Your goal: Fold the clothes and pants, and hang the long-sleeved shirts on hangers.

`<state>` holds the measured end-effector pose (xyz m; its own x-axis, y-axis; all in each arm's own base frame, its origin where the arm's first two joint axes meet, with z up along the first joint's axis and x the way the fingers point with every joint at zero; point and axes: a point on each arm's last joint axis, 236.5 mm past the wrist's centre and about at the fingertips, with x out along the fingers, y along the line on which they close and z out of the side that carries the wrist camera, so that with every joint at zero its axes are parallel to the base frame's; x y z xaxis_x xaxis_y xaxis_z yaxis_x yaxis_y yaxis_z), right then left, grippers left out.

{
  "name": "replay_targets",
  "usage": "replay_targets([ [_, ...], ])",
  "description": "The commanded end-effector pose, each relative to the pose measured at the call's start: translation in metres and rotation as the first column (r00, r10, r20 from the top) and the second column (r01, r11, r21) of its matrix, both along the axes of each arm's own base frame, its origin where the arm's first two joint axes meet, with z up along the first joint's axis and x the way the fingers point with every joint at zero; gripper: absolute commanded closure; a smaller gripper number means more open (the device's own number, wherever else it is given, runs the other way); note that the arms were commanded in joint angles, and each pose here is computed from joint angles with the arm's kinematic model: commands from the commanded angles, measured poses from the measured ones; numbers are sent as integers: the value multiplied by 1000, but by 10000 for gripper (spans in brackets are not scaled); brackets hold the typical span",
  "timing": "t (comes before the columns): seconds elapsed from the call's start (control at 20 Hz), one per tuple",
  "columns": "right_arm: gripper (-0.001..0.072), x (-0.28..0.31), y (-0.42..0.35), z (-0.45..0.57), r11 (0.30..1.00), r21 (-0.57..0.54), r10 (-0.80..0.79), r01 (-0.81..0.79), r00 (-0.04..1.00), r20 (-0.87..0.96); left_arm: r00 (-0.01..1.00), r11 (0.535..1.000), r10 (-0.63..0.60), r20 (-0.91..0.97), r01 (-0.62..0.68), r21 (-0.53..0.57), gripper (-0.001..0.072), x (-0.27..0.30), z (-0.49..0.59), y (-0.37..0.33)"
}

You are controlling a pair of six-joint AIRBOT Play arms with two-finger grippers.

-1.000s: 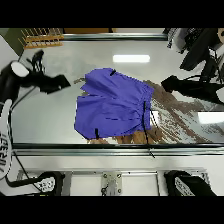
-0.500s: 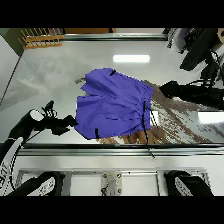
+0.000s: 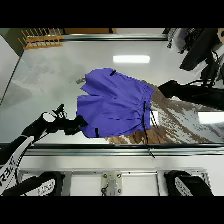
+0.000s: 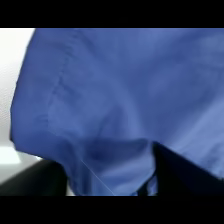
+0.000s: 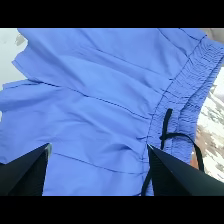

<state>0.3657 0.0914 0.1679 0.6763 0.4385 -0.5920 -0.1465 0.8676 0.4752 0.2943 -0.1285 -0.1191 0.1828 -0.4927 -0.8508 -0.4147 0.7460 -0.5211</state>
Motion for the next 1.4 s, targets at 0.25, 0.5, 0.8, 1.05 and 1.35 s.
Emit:
replay_targets([
  [0.25, 69, -55, -49, -121, 979, -56, -200, 195, 887, -416, 985, 996, -88, 148, 88, 8, 701, 26, 40, -16],
  [0.5, 69, -96, -46, -237, 887, 1, -356, 461, 687, -634, 977, 992, -129, 170, 128, 20, 701, 21, 49, -19],
  [0.8, 69, -62, -2, -269, 869, 121, -329, 480, 743, -583, 964, 981, -193, 181, 192, 26, 701, 13, 49, -41],
  [1.05, 71, -39, 14, -273, 886, 139, -306, 442, 784, -541, 962, 979, -203, 183, 201, 27, 701, 12, 50, -44],
  [1.35, 696, -23, 19, -251, 957, 110, -199, 268, 882, -426, 965, 983, -186, 184, 185, 23, 701, 15, 53, -38],
])
